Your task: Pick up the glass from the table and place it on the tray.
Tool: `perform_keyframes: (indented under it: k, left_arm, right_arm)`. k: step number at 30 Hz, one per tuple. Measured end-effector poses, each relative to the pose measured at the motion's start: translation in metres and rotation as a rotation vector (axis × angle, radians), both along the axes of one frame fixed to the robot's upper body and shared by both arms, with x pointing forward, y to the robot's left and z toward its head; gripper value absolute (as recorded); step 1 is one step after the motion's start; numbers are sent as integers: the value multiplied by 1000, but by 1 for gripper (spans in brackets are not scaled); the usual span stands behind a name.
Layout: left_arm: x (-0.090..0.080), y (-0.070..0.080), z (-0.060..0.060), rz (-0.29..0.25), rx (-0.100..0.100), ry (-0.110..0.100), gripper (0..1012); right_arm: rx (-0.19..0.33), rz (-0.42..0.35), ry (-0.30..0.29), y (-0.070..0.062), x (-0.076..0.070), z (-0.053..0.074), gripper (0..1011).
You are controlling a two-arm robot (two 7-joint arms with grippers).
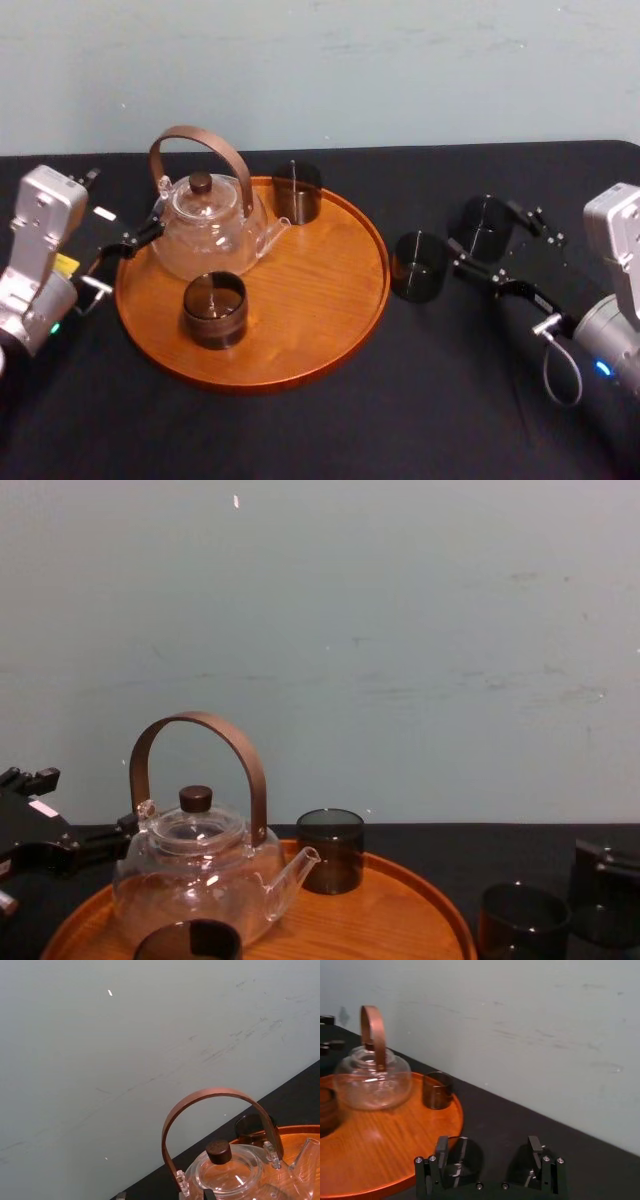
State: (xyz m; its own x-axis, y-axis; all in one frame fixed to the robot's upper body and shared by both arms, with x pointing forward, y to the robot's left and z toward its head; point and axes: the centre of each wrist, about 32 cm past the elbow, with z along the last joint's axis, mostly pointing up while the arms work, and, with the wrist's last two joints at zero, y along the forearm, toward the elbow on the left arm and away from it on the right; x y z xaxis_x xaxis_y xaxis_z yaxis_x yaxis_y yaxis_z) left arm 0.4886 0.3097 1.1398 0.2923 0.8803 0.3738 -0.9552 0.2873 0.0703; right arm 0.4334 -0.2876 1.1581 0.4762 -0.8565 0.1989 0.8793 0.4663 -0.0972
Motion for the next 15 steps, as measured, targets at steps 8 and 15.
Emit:
perform_keyframes:
  k: [8, 15]
  left_arm:
    - [0, 0, 0, 0, 0, 0, 1001]
    - [0, 0, 0, 0, 0, 0, 1001]
  right_arm:
    - [26, 39, 67, 9, -8, -9, 1002]
    - [28, 53, 119, 16, -8, -19, 1002]
